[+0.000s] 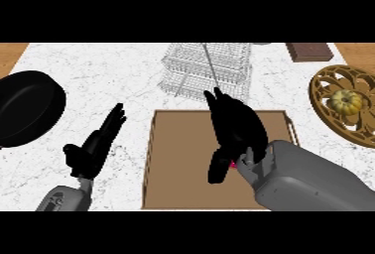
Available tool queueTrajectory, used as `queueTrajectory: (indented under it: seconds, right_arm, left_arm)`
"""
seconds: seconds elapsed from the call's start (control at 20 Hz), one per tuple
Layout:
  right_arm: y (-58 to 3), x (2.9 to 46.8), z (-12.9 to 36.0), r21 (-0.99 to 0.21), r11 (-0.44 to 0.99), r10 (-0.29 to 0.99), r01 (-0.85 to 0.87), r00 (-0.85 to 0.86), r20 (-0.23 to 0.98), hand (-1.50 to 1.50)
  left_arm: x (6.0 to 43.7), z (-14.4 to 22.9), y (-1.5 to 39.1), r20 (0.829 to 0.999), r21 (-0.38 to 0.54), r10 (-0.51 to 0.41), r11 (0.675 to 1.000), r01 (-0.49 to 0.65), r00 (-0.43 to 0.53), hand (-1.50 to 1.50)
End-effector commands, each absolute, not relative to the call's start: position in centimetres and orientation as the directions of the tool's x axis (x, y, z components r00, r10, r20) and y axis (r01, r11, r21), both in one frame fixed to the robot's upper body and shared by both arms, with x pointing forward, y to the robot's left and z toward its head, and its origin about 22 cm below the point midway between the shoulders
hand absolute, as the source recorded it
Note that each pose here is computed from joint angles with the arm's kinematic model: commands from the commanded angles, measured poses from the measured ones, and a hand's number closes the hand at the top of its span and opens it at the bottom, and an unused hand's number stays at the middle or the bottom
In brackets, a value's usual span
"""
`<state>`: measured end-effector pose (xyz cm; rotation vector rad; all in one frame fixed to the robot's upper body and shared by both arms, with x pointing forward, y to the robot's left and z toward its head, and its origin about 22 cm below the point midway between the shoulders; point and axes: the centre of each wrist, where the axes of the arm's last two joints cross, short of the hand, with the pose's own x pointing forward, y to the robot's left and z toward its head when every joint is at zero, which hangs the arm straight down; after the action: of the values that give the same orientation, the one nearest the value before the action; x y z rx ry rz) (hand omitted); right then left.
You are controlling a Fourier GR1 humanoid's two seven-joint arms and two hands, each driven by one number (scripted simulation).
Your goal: Pick the cupcake from the tray and place it in the tiered basket
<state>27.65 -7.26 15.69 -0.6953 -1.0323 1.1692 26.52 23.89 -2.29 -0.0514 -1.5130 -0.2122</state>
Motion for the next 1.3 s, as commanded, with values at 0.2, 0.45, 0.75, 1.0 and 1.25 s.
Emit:
queueTrajectory:
  seconds: [0.2,0.45,0.75,1.0,1.25]
  right_arm:
    - [-7.2,28.1,15.5,-0.922,0.156,0.961,-0.355,0.268,0.060,-1.50]
    - [-8.0,28.8,13.6,-0.888,0.147,0.949,-0.436,0.315,0.003,-1.50]
    - [-7.4,27.0,11.3,-0.871,0.229,0.936,-0.435,0.343,0.076,-1.50]
    - [-8.7,26.8,10.2,-0.885,0.211,0.923,-0.416,0.383,0.040,-1.50]
    - [-8.7,26.1,8.4,-0.873,0.226,0.909,-0.431,0.415,0.031,-1.50]
  left_arm:
    - [25.7,-2.3,24.6,0.994,0.092,-0.099,0.982,0.165,0.035,0.00]
    - [25.5,-3.0,25.5,0.992,0.105,-0.114,0.982,0.158,0.046,0.00]
    - [26.4,-2.7,22.8,0.993,0.102,-0.110,0.978,0.181,0.036,0.00]
    - [25.5,-2.8,24.2,0.994,0.100,-0.105,0.980,0.170,0.022,0.00]
    - [26.1,-2.6,23.3,0.994,0.098,-0.104,0.979,0.176,0.025,0.00]
